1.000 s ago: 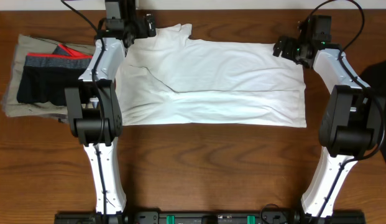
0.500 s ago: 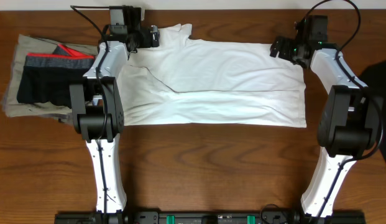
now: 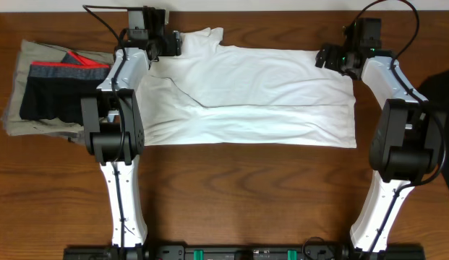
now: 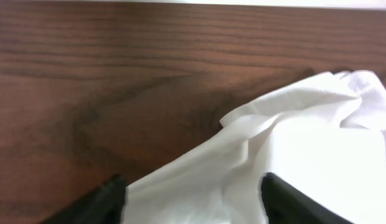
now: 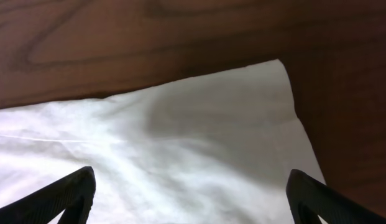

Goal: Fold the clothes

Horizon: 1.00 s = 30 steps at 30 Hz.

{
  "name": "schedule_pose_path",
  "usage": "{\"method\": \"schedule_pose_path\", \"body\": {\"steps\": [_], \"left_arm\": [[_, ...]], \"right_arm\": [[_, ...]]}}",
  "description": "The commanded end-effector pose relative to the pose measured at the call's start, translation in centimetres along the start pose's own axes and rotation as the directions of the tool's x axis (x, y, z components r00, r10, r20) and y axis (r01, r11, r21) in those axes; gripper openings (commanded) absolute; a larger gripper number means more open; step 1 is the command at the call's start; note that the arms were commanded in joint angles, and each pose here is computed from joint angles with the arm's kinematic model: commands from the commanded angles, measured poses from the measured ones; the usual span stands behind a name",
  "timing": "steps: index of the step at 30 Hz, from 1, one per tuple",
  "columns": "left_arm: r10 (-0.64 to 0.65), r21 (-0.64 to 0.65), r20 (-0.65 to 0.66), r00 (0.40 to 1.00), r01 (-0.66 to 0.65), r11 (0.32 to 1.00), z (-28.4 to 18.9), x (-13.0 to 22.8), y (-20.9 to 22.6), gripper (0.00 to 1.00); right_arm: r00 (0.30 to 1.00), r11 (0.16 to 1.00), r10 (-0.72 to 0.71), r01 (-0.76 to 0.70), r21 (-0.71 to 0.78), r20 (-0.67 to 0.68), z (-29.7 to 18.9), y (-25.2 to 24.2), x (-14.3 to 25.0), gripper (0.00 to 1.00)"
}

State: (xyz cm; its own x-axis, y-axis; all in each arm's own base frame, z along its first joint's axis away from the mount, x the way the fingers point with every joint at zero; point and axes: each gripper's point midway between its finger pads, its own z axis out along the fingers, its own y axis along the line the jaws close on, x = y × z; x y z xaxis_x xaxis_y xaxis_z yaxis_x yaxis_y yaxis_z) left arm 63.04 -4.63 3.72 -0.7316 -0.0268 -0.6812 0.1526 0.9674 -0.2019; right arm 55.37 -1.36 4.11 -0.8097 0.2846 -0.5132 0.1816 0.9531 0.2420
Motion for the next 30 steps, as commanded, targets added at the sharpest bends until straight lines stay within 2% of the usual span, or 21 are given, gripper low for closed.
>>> {"method": "schedule_pose_path", "body": {"steps": [1,9,11,13,14,15,17,20,23,30], "left_arm": [[0.011,-0.013,-0.013,1.0,-0.011,1.0,0.7,0.6,0.6,0.62],[0.007,-0.013,-0.032,0.999,-0.008,1.0,1.0,1.3,0.7,0.62],[0.006,-0.014,-0.037,0.999,-0.006,1.0,1.2,1.6,0.7,0.55],[0.003,-0.014,-0.044,0.999,-0.004,1.0,1.5,2.0,0.8,0.53],[0.003,-0.014,-0.047,0.999,-0.003,1.0,1.6,2.1,0.8,0.46],[0.002,-0.014,-0.05,0.999,-0.003,1.0,1.7,2.3,0.9,0.44],[0.0,-0.014,-0.056,0.998,-0.001,1.0,2.0,2.6,1.0,0.44],[0.0,-0.017,-0.056,0.998,-0.001,1.0,2.1,2.7,1.1,0.45],[0.005,-0.046,-0.036,0.999,-0.007,0.999,2.1,2.2,1.6,0.59],[0.008,-0.04,-0.021,1.0,-0.009,0.999,1.2,1.1,0.9,0.68]], "right_arm": [[0.998,0.998,-0.061,0.061,0.026,0.018,0.1,-0.2,-0.5,0.97],[0.986,0.985,-0.153,0.148,0.083,0.063,-0.1,-2.6,-2.1,0.98],[0.988,0.988,-0.142,0.137,0.078,0.066,-0.2,-3.1,-2.3,0.99],[0.989,0.989,-0.134,0.129,0.074,0.067,-0.3,-3.5,-2.4,0.98],[0.989,0.989,-0.132,0.127,0.074,0.067,-0.3,-3.6,-2.4,0.98],[0.989,0.989,-0.131,0.126,0.076,0.067,-0.4,-3.7,-2.4,0.99],[0.989,0.989,-0.131,0.126,0.076,0.066,-0.4,-3.7,-2.4,0.98],[0.989,0.989,-0.131,0.126,0.076,0.065,-0.4,-3.7,-2.3,0.99],[0.989,0.989,-0.132,0.127,0.075,0.065,-0.3,-3.7,-2.3,0.99],[0.986,0.986,-0.152,0.146,0.077,0.068,-0.4,-3.7,-2.4,0.99]]}}
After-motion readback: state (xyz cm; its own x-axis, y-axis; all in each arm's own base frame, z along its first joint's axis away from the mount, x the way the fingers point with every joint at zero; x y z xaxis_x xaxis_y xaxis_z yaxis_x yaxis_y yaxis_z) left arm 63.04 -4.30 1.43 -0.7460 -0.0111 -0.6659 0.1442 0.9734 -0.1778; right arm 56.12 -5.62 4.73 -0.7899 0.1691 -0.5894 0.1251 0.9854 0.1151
